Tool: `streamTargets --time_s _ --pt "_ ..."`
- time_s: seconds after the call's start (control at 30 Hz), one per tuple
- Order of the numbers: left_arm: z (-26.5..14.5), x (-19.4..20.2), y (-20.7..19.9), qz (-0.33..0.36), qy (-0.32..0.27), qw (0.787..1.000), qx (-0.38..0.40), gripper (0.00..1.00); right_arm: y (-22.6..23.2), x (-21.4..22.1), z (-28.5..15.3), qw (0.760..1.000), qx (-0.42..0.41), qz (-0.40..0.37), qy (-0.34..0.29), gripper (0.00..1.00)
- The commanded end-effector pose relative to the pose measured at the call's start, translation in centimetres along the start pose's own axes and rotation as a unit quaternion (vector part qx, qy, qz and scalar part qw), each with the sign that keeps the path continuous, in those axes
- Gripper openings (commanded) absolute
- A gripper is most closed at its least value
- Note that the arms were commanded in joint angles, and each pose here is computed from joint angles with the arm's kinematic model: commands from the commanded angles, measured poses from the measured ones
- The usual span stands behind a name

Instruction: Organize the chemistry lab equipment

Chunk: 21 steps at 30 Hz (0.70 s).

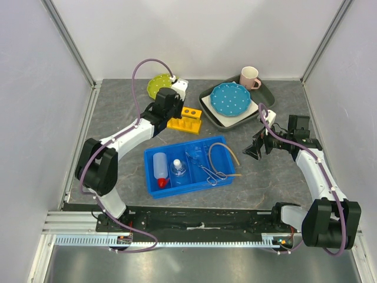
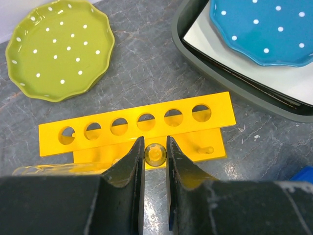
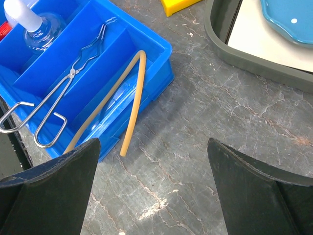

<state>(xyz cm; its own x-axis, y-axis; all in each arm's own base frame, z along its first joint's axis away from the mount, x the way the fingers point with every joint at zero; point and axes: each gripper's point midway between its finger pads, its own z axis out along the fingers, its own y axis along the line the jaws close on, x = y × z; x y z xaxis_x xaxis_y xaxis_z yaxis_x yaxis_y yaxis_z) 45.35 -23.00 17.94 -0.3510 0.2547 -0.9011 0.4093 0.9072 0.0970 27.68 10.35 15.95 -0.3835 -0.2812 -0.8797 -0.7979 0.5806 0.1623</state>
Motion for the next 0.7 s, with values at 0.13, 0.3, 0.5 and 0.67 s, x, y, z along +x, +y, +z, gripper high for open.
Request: streamTargets --time_s 0.13,0.3,0.5,0.67 --pt "0.2 -0.1 0.4 -0.047 -0.015 0.999 -0.008 0.44 -0.5 -0.1 0.0 1.000 0.002 -0.018 -0.001 0.98" --pt "-1.6 -2.3 0.9 -0.062 -0.028 0.998 -0.011 0.62 -0.7 0.2 -0.1 1.000 0.004 -0.016 0.002 0.98" --pt "-7.1 -7.5 1.6 -0.073 -0.062 0.995 -0.003 0.75 -0.6 0.2 -0.4 1.000 0.000 -0.020 -0.003 0.98" --pt "-12.5 -9.5 4.1 -0.090 -0.087 0.992 -0.009 0.92 0.0 -0.2 -1.0 0.999 -0.006 -0.038 -0.021 0.98"
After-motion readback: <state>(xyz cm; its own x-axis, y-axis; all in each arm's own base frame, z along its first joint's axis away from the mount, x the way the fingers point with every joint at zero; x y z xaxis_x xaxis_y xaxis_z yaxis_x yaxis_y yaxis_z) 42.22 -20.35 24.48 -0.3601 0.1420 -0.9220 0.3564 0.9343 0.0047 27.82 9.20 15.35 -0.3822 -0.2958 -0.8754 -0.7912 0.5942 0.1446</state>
